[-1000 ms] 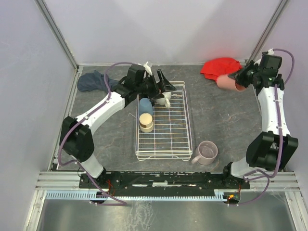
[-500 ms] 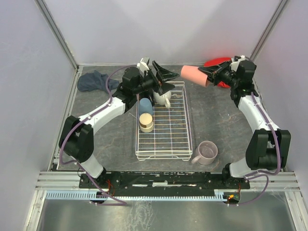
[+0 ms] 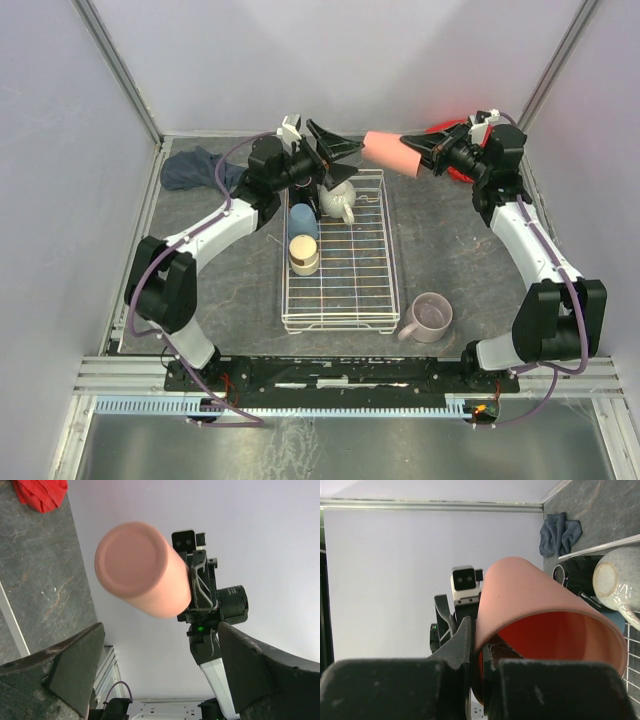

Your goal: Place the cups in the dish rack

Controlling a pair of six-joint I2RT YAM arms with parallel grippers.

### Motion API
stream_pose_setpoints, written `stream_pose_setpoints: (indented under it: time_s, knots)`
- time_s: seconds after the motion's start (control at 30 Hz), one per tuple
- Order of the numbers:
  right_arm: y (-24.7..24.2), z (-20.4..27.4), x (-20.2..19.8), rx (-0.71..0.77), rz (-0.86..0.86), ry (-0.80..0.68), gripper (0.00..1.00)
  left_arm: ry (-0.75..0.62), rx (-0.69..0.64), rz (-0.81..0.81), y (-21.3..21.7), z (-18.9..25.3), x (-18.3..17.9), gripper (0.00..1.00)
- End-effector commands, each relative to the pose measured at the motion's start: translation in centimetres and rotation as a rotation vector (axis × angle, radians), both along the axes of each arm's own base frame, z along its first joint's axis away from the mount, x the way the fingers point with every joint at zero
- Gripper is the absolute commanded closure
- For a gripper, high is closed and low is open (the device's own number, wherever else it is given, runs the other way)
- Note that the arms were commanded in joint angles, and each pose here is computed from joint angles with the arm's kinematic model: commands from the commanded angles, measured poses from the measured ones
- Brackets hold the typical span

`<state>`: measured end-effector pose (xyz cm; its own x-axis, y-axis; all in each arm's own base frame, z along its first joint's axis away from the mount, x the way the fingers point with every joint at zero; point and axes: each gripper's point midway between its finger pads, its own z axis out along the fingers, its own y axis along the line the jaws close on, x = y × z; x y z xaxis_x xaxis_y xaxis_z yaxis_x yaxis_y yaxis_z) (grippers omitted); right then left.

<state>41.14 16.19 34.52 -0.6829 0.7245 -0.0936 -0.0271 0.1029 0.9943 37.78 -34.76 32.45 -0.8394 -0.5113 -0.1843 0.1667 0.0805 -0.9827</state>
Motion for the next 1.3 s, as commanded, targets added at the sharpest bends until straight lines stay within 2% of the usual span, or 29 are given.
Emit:
stream_pose_setpoints:
  time_s: [0.0,0.63,0.83,0.93,1.2,1.27]
  knots:
    - [1.2,2.9,-2.0,-0.004,0.04,-0.104,0.99,-0.062,-0.069,-0.01,-0.4,3.3,0.7,0.01]
    - [3.9,3.7,-2.8,0.0,0.104,-0.117,0.99,-0.038,-0.075,0.005,-0.8,2.5,1.8,0.0]
    - [4.4,3.5,-2.9,-0.002,0.116,-0.11,0.99,-0.032,-0.075,0.014,-0.8,2.1,1.8,0.05]
    - [4.6,3.5,-3.1,-0.004,0.118,-0.113,0.99,-0.032,-0.083,0.016,-0.7,2.3,1.8,0.13]
    - [4.7,2.5,-3.1,-0.021,0.115,-0.101,0.99,-0.035,-0.109,0.008,-0.6,2.8,1.0,0.66]
    - [4.7,2.3,-3.2,-0.03,0.117,-0.103,0.99,-0.035,-0.109,0.009,-0.3,2.7,0.6,0.76]
